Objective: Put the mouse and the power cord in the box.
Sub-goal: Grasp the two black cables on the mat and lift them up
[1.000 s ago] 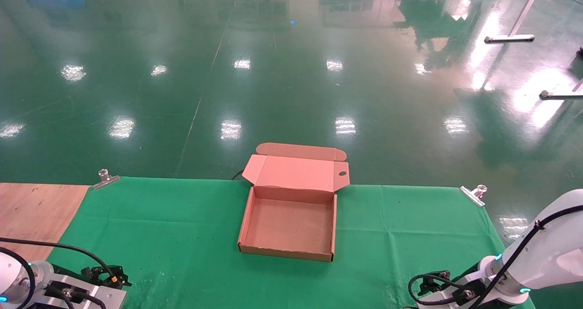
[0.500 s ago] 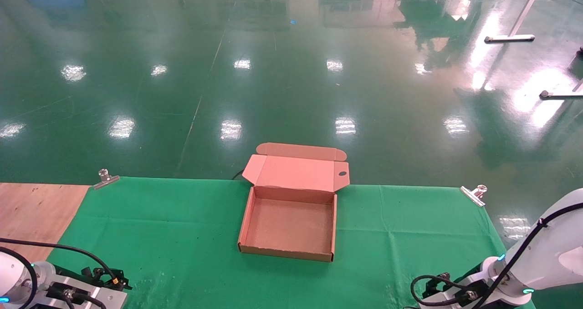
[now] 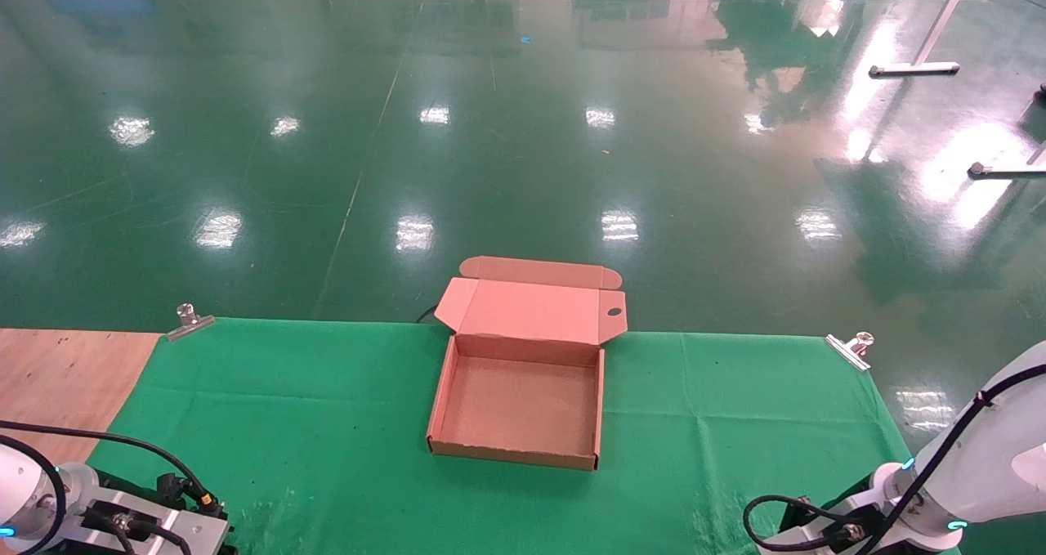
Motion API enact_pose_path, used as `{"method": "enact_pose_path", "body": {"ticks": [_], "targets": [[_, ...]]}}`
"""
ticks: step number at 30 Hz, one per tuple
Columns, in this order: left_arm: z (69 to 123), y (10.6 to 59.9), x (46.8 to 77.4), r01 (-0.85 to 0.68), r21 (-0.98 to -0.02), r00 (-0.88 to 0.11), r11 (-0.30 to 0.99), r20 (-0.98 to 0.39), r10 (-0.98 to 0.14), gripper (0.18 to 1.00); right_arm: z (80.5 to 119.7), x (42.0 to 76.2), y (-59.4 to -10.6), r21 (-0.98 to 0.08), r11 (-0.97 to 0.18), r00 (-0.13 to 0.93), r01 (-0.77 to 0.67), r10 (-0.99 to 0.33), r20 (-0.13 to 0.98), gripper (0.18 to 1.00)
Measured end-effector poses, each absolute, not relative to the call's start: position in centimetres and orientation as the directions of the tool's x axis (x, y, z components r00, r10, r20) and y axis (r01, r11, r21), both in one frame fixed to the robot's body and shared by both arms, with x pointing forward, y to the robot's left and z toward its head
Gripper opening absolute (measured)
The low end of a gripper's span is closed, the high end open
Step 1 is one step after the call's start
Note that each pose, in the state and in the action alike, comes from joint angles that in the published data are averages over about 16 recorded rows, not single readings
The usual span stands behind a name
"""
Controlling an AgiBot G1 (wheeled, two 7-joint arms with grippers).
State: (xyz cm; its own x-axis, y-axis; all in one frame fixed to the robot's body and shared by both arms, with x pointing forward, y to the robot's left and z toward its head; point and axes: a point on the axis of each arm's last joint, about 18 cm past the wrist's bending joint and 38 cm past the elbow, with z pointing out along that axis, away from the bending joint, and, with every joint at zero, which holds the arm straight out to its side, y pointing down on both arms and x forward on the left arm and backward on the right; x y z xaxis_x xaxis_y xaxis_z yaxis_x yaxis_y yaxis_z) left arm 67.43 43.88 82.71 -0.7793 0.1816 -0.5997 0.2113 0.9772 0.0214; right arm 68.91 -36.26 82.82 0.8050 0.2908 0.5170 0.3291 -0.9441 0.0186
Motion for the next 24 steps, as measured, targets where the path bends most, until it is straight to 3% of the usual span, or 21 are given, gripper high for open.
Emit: {"method": "enact_pose_path", "body": {"ticks": [4, 14, 24], "targets": [[82.7, 43.8, 67.4, 0.214, 0.023, -0.781, 0.977, -0.597, 0.185, 0.555, 83.0, 68.9, -36.5, 0.019, -0.945, 0.805, 0.327, 0.289, 0.518, 0.346], [82.5, 43.8, 67.2, 0.219, 0.029, -0.788, 0.975, -0.585, 0.194, 0.37, 83.2, 68.7, -36.8, 0.018, -0.945, 0.804, 0.326, 0.287, 0.52, 0.245], [85.1, 43.9, 67.2, 0.228, 0.01, -0.77, 0.974, -0.61, 0.186, 0.333, 85.8, 68.8, -36.8, -0.004, -0.94, 0.778, 0.342, 0.281, 0.561, 0.221]]}}
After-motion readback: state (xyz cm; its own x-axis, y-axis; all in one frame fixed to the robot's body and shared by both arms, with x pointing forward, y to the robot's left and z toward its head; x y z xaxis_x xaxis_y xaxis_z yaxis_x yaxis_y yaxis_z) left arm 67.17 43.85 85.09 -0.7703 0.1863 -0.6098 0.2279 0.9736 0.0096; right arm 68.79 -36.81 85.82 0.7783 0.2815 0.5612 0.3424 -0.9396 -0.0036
